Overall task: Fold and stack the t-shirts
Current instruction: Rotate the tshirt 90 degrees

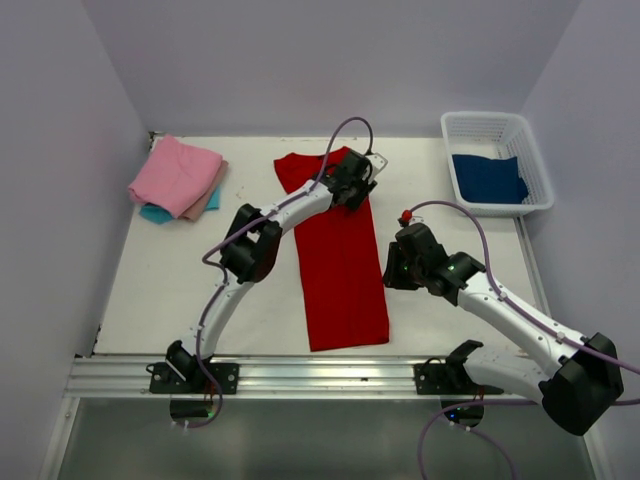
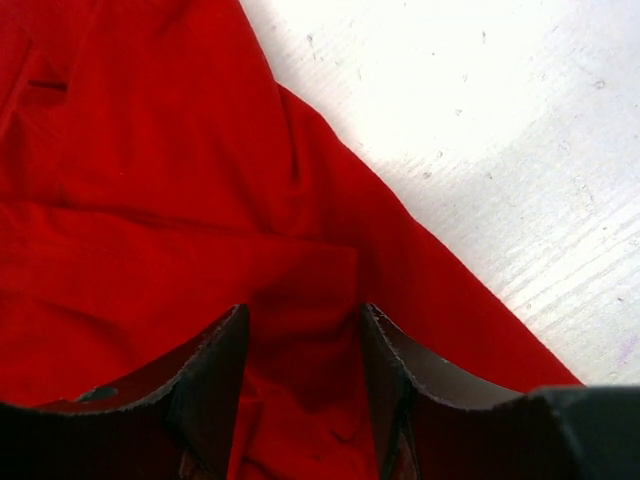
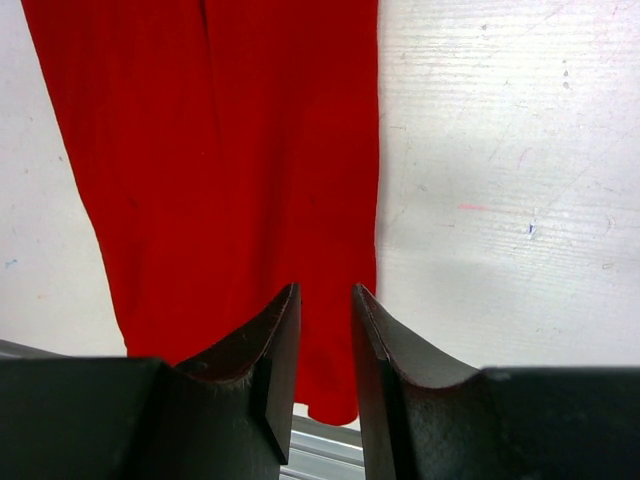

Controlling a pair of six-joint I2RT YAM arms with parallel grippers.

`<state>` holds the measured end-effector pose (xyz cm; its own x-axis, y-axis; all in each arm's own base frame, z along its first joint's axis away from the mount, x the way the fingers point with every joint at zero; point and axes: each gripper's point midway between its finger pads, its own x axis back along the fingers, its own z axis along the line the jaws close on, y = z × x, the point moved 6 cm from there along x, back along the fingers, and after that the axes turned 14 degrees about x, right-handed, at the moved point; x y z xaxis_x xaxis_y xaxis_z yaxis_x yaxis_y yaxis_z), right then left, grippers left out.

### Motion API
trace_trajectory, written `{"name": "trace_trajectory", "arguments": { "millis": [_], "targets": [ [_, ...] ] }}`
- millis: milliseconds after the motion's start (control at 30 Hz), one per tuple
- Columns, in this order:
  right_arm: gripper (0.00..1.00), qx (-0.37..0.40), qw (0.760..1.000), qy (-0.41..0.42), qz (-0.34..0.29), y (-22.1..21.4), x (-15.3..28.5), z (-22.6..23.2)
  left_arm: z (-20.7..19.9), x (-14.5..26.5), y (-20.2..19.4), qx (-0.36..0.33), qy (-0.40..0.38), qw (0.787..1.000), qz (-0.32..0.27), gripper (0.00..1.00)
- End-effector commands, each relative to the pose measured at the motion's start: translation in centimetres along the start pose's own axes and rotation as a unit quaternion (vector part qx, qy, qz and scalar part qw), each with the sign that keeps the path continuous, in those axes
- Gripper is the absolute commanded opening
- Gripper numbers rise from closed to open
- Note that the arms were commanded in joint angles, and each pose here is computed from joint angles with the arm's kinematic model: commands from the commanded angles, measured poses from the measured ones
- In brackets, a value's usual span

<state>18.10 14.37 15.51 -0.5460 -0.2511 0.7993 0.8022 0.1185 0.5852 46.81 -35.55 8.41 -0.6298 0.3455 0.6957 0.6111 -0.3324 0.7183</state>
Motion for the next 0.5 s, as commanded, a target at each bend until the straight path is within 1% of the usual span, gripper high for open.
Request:
{"name": "trace_trajectory", "arguments": {
  "millis": [0, 33, 133, 167, 267, 433, 467],
  "targets": [
    [0.3, -0.005, 1.0, -0.01, -0.015, 0.3, 0.4, -0.2, -0.3, -0.3, 0.5, -0.007, -0.011, 1.0, -0.006, 0.5],
    [0.3, -0.005, 1.0, -0.01, -0.016, 0.3, 0.4, -0.3, -0.2, -0.4, 0.4, -0.006, -0.011, 1.0, -0.003, 0.5],
    [0.29, -0.005, 1.0, -0.011, -0.016, 0.3, 0.5, -0.3, -0.1, -0.5, 0.3, -0.003, -0.011, 1.0, -0.002, 0.4],
    [0.29, -0.005, 1.0, -0.01, -0.017, 0.3, 0.5, -0.3, 0.1, -0.5, 0.3, -0.001, -0.006, 1.0, -0.002, 0.31],
    [0.28, -0.005, 1.0, -0.012, -0.017, 0.2, 0.5, -0.3, 0.6, -0.3, 0.4, 0.006, 0.01, 1.0, -0.006, 0.15],
    [0.28, -0.005, 1.0, -0.013, -0.017, 0.2, 0.5, -0.4, 1.4, 1.0, 1.6, 0.025, 0.042, 0.998, -0.035, 0.1],
    [0.27, -0.007, 1.0, -0.012, -0.017, 0.2, 0.5, -0.4, 1.7, 1.1, 1.1, 0.03, 0.055, 0.997, -0.033, 0.09]
  ]
}}
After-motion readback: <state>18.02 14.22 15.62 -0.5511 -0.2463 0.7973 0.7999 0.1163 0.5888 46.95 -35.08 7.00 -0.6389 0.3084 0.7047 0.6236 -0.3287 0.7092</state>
